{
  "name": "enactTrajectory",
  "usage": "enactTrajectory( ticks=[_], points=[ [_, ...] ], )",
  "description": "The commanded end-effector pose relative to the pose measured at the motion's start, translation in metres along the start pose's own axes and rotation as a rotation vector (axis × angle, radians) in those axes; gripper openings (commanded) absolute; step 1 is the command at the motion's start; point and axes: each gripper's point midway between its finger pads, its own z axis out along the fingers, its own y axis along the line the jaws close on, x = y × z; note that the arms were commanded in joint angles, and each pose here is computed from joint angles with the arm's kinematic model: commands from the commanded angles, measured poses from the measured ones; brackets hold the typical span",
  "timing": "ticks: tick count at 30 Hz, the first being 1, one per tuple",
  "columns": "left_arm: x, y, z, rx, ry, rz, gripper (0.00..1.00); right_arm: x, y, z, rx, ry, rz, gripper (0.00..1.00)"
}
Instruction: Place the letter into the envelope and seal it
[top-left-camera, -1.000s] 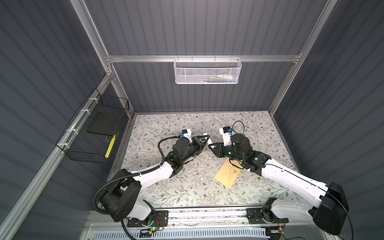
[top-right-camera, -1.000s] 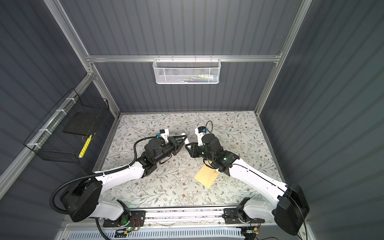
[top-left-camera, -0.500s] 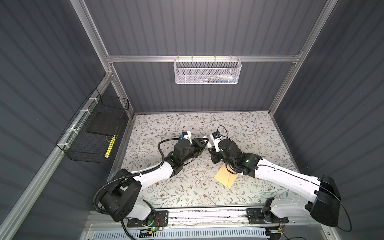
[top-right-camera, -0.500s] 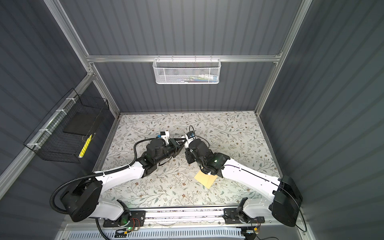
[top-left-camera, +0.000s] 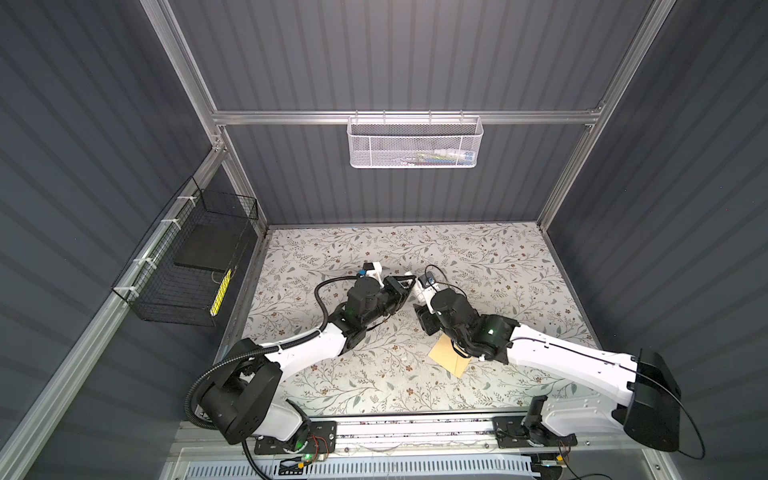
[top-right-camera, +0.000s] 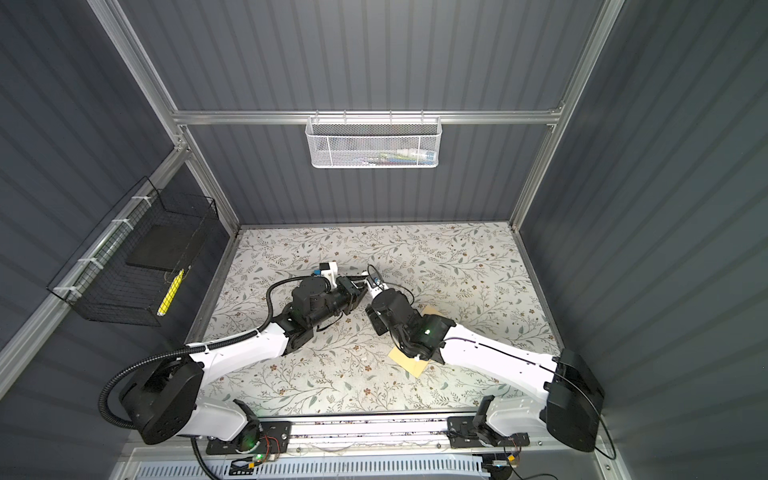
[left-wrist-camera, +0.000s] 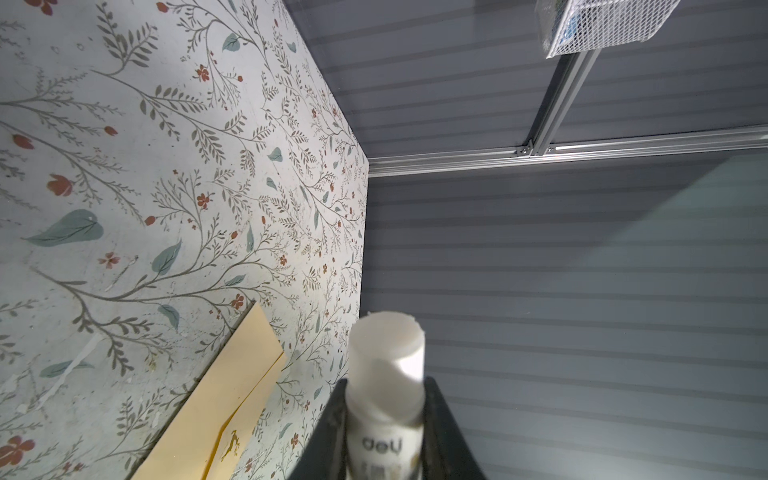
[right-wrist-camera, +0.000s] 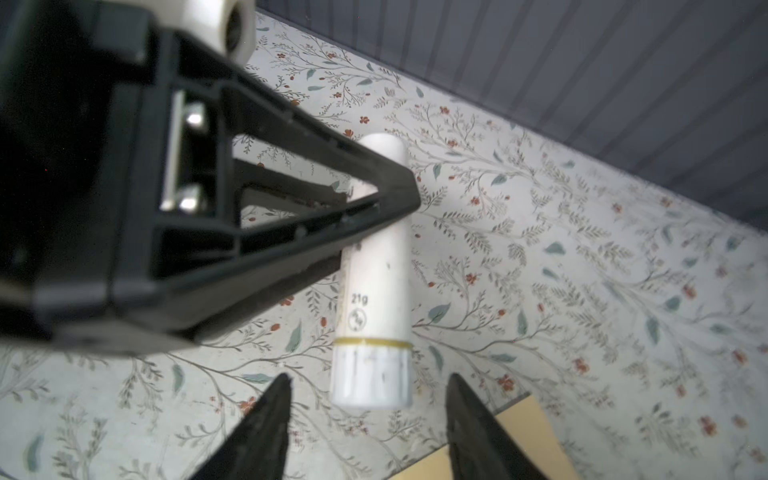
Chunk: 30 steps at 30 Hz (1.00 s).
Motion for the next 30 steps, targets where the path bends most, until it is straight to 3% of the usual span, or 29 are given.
enactTrajectory(
  ticks=[1, 6, 11, 17, 24, 30],
  points=[
    [-0.007, -0.033, -0.005, 0.093, -0.032, 0.019, 0.0, -0.016, 0.0, -0.018, -0.044, -0.084, 0.073, 0.82],
    [-0.008, -0.034, -0.006, 0.106, -0.04, 0.018, 0.0, -0.019, -0.001, -0.046, -0.147, -0.128, 0.187, 0.99],
    [-0.01, -0.037, -0.006, 0.134, -0.049, 0.021, 0.0, -0.025, -0.012, -0.076, -0.226, -0.196, 0.372, 0.99],
    [-0.011, -0.042, -0.007, 0.161, -0.059, 0.03, 0.0, -0.025, -0.049, -0.089, -0.304, -0.192, 0.799, 0.99],
    [-0.012, -0.046, -0.008, 0.177, -0.061, 0.042, 0.0, -0.045, -0.06, -0.09, -0.609, -0.338, 1.19, 0.99],
    [-0.012, -0.051, -0.009, 0.193, -0.069, 0.048, 0.0, -0.068, -0.055, -0.077, -0.84, -0.41, 1.34, 0.96]
  ],
)
